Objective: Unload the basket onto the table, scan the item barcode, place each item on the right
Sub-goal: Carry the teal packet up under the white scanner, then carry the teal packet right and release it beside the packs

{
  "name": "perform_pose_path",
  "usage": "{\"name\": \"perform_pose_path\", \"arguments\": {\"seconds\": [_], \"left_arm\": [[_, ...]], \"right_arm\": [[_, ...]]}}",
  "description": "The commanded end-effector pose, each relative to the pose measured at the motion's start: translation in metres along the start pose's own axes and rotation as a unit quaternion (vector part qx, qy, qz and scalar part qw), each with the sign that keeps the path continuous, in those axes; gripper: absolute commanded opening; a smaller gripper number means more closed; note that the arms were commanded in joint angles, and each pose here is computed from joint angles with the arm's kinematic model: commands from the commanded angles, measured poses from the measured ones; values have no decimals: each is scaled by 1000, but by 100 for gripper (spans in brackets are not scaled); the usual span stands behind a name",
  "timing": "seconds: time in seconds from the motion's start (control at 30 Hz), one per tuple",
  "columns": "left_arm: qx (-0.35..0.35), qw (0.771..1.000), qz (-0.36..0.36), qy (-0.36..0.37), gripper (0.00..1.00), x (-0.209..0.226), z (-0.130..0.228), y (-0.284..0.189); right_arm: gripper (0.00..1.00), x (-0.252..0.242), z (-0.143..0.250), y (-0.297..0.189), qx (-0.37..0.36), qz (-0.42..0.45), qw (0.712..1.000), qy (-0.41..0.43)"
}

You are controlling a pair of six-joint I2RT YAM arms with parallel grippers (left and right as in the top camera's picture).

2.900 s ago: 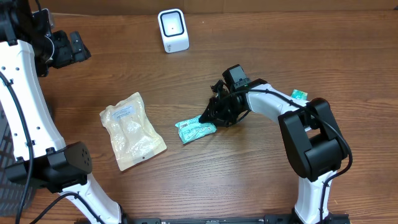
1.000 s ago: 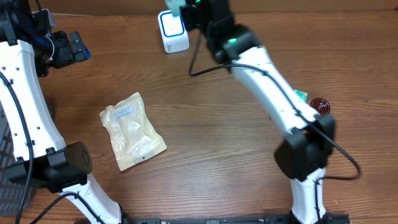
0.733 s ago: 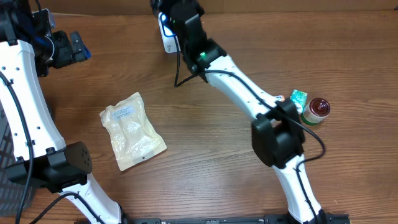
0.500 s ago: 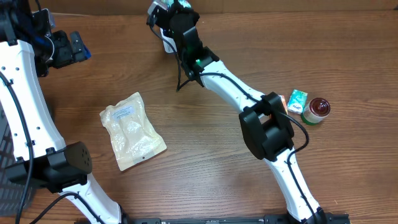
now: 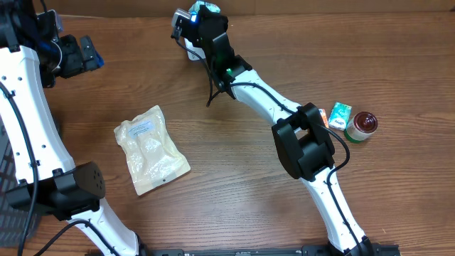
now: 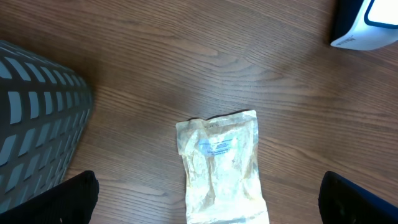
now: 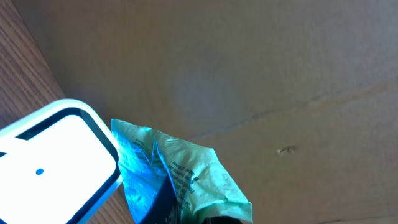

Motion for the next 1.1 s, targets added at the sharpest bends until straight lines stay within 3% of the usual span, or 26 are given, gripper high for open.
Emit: {"name": "perform_pose_path", "arguments": {"seconds": [0.0, 0.2, 0.53, 0.67, 0.77, 0.9, 1.07], "left_arm": [[1, 1000, 0, 11, 100, -2, 0, 1], [0, 1000, 0, 11, 100, -2, 0, 1], [1, 1000, 0, 11, 99, -2, 0, 1], [1, 1000, 0, 11, 100, -2, 0, 1], [1, 1000, 0, 11, 100, -2, 0, 1], [0, 1000, 0, 11, 100, -2, 0, 1], [1, 1000, 0, 11, 100, -2, 0, 1]], "right_arm": [[4, -12, -4, 1, -8, 15, 1000, 3], [4, -14, -6, 1, -10, 16, 1000, 24], [4, -101, -48, -47, -19, 20, 961, 275], [4, -142, -63, -84, -5, 7, 915, 402], [4, -163, -61, -120, 45, -16, 863, 503], [4, -172, -31, -166, 164, -30, 808, 565], [4, -161, 35, -210, 350, -16, 727, 591]]}}
Point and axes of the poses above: each gripper's point midway between its finger pads, its own y axis out along the fingers, its own x axis along the line the jaws close on, z = x × y, the point moved 6 cm from there along -y, back along the fingers, and after that the axes turned 6 degrees about y, right-handed, at the moved point
